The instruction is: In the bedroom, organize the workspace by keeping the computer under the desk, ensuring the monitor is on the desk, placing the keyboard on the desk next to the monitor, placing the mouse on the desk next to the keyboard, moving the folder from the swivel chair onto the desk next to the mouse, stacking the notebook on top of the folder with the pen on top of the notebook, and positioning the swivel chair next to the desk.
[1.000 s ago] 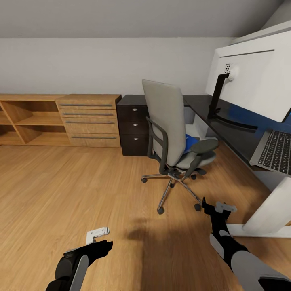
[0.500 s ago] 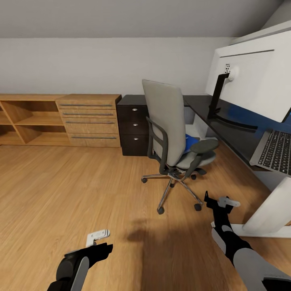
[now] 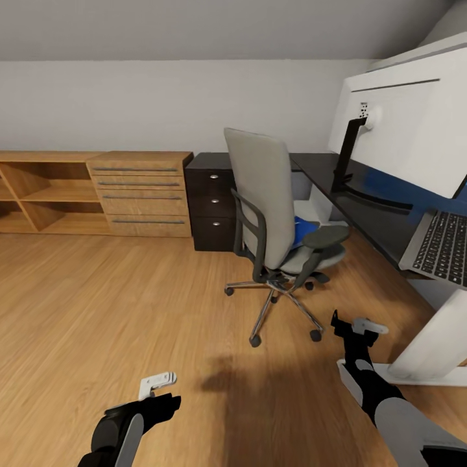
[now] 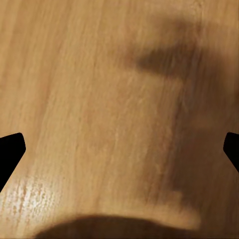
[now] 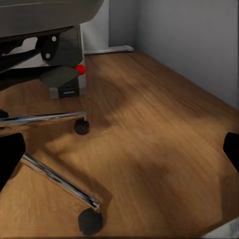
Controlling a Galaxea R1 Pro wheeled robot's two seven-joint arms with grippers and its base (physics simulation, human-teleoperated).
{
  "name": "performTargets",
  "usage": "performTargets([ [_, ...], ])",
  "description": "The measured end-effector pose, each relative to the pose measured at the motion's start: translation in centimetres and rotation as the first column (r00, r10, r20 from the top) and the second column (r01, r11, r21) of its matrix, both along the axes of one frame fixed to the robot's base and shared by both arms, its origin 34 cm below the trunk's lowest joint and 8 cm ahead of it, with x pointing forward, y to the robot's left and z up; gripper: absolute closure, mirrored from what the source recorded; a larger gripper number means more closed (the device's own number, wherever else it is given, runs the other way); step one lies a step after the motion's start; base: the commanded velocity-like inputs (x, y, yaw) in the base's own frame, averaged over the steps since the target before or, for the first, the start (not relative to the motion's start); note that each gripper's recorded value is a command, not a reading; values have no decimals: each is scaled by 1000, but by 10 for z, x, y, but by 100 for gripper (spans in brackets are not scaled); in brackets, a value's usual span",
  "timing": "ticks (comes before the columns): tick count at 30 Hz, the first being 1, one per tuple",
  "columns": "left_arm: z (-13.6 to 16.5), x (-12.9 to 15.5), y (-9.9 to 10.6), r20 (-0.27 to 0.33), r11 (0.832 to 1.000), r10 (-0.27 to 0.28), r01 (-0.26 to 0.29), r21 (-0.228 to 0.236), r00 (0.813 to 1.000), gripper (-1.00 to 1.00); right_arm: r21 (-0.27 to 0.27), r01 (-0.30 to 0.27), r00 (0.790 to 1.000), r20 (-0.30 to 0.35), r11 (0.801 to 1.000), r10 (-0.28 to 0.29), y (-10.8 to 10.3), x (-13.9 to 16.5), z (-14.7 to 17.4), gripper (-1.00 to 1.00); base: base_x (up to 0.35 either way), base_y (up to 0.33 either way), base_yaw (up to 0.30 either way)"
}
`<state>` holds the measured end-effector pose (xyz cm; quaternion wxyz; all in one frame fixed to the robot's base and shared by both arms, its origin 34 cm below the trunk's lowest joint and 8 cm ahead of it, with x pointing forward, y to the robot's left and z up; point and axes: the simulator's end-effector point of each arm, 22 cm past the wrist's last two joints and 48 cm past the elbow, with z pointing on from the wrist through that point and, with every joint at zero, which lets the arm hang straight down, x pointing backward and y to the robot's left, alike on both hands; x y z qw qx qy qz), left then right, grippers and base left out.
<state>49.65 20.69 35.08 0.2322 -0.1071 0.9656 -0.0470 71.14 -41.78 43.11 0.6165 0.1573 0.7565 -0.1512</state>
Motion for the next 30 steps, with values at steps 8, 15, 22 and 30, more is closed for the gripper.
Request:
performTargets([
  [8,-1,-1,-1,-4,1000,0,0,-1,1000,-100,-16,5,1000,29,1000,-5,2,1,7,-100,7,-6,0],
  [15,-1,-1,-2,-5,1000,-3,3,-4,1000,-100,-21,11,1000,25,1000,-10,1,0,6,-100,0,0,0],
  [22,-1,-1,-2,-6,1000,-3,3,-5,1000,-100,15,10,988,-155,1000,-7,3,-5,-28,-100,0,0,0],
  [30,-1,-1,-1,-5,1000,-1,1,-4,1000,-100,21,6,987,-158,1000,-2,4,22,-6,-100,0,0,0],
])
